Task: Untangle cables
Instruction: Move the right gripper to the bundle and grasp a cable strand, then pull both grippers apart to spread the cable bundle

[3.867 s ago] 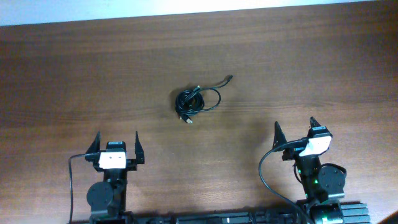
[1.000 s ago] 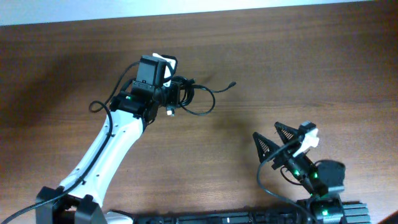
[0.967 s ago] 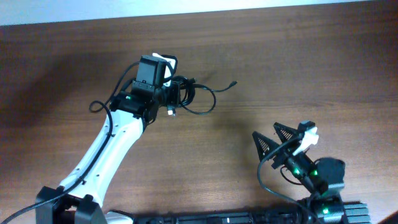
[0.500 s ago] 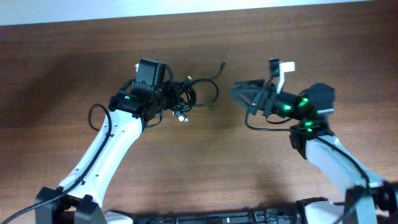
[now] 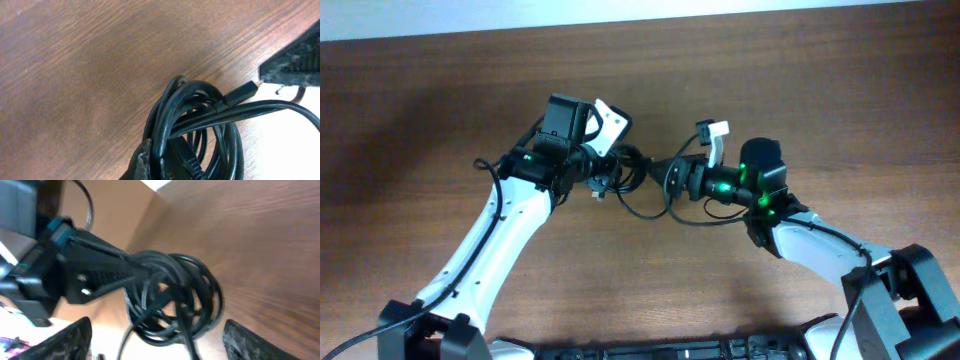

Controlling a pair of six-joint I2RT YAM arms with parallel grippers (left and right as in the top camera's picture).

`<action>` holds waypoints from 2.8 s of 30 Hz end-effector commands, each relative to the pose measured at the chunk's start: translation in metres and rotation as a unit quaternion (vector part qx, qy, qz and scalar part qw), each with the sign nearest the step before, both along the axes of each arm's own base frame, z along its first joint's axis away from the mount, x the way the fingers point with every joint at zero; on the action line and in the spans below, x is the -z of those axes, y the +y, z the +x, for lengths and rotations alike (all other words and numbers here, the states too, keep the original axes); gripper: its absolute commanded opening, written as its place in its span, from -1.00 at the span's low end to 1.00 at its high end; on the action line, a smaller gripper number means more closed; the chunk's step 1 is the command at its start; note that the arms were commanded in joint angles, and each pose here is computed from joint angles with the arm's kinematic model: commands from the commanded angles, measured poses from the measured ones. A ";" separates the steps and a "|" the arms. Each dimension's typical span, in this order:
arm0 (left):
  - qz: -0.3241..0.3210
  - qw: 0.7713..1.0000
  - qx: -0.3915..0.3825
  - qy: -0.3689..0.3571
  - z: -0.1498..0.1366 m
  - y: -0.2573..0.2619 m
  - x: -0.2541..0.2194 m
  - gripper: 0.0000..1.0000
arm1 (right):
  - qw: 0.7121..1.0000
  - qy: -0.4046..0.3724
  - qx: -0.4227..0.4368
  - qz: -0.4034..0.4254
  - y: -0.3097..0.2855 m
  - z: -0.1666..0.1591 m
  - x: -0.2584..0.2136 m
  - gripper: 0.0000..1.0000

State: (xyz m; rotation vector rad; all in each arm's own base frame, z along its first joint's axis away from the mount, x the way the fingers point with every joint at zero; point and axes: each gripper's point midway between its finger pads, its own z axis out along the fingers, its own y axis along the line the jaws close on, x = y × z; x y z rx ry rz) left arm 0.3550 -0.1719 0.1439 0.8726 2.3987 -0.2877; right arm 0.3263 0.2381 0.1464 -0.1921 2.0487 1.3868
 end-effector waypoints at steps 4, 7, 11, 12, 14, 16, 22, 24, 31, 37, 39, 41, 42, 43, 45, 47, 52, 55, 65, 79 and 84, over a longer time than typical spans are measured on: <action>-0.033 0.990 0.122 -0.056 -0.012 -0.025 -0.034 -1.00 | 0.997 -0.051 -0.011 -0.048 0.004 0.001 0.009 -0.04; -0.064 0.986 0.144 -0.047 -0.020 -0.035 -0.038 -1.00 | 0.997 -0.052 -0.023 -0.049 0.014 -0.006 0.009 -0.06; -0.062 0.987 0.138 -0.047 -0.019 -0.034 -0.037 -1.00 | 0.997 -0.046 -0.035 -0.045 0.023 -0.013 0.009 -0.92; -0.050 0.991 0.117 -0.047 -0.014 -0.028 -0.035 -1.00 | 0.998 -0.034 -0.032 -0.039 0.023 -0.013 0.009 -0.92; -0.012 0.998 0.037 -0.045 -0.001 -0.007 -0.029 -1.00 | 1.000 0.012 -0.025 -0.012 0.024 -0.015 0.007 -0.92; 0.015 0.998 -0.043 -0.045 0.009 0.014 -0.026 -1.00 | 0.998 0.047 -0.043 0.019 0.029 -0.023 0.000 -0.92; -0.037 0.999 -0.005 -0.029 -0.002 -0.017 -0.031 -1.00 | 0.996 0.054 -0.046 0.057 0.036 -0.024 -0.017 -0.92; -0.063 0.997 0.029 -0.026 -0.011 -0.038 -0.036 -1.00 | 0.997 0.053 -0.035 0.053 0.043 -0.024 -0.016 -0.92; -0.116 0.983 0.141 -0.005 -0.057 -0.102 -0.045 -1.00 | 0.994 0.038 0.102 0.009 0.041 0.003 0.000 -0.92; -0.157 0.986 -0.062 -0.003 -0.014 -0.082 -0.055 -1.00 | 0.992 0.042 0.117 0.009 0.026 0.013 0.001 0.19; -0.155 0.961 -0.227 -0.001 0.013 -0.034 -0.049 -1.00 | 0.992 0.049 0.112 0.016 0.013 0.019 0.001 0.61; -0.203 0.901 -0.382 0.031 0.027 0.009 -0.047 -1.00 | 0.993 0.059 0.095 0.031 -0.004 0.023 -0.002 0.88; -0.228 0.872 -0.431 0.047 0.031 0.022 -0.046 -1.00 | 0.994 0.063 0.086 0.039 -0.015 0.025 -0.004 0.93; -0.243 0.851 -0.463 0.058 0.033 0.031 -0.045 -1.00 | 0.994 0.064 0.077 0.045 -0.023 0.026 -0.006 0.96; -0.269 0.812 -0.512 0.082 0.032 0.038 -0.042 -1.00 | 0.995 0.063 0.049 0.057 -0.028 0.022 -0.012 0.99; -0.294 0.766 -0.561 0.114 0.027 0.039 -0.037 -1.00 | 0.997 0.037 -0.003 0.064 -0.017 0.008 -0.022 0.99; -0.322 0.673 -0.645 0.165 0.014 0.044 -0.026 -1.00 | 0.997 0.040 -0.038 0.054 0.035 -0.020 -0.019 0.99; -0.322 0.674 -0.644 0.165 0.014 0.044 -0.026 -1.00 | 0.989 0.128 0.027 0.064 0.045 -0.017 -0.005 0.90; -0.276 0.742 -0.587 0.167 -0.001 0.020 -0.022 -1.00 | 0.958 0.237 0.118 0.113 0.053 -0.012 0.003 0.29; -0.349 0.696 -0.604 0.169 0.012 0.005 -0.039 -1.00 | 0.955 0.265 0.132 0.022 0.040 -0.025 0.048 -0.92; -0.385 0.676 -0.616 0.125 0.020 0.052 -0.073 -1.00 | 0.919 0.296 0.232 -0.119 -0.030 -0.022 0.111 -0.92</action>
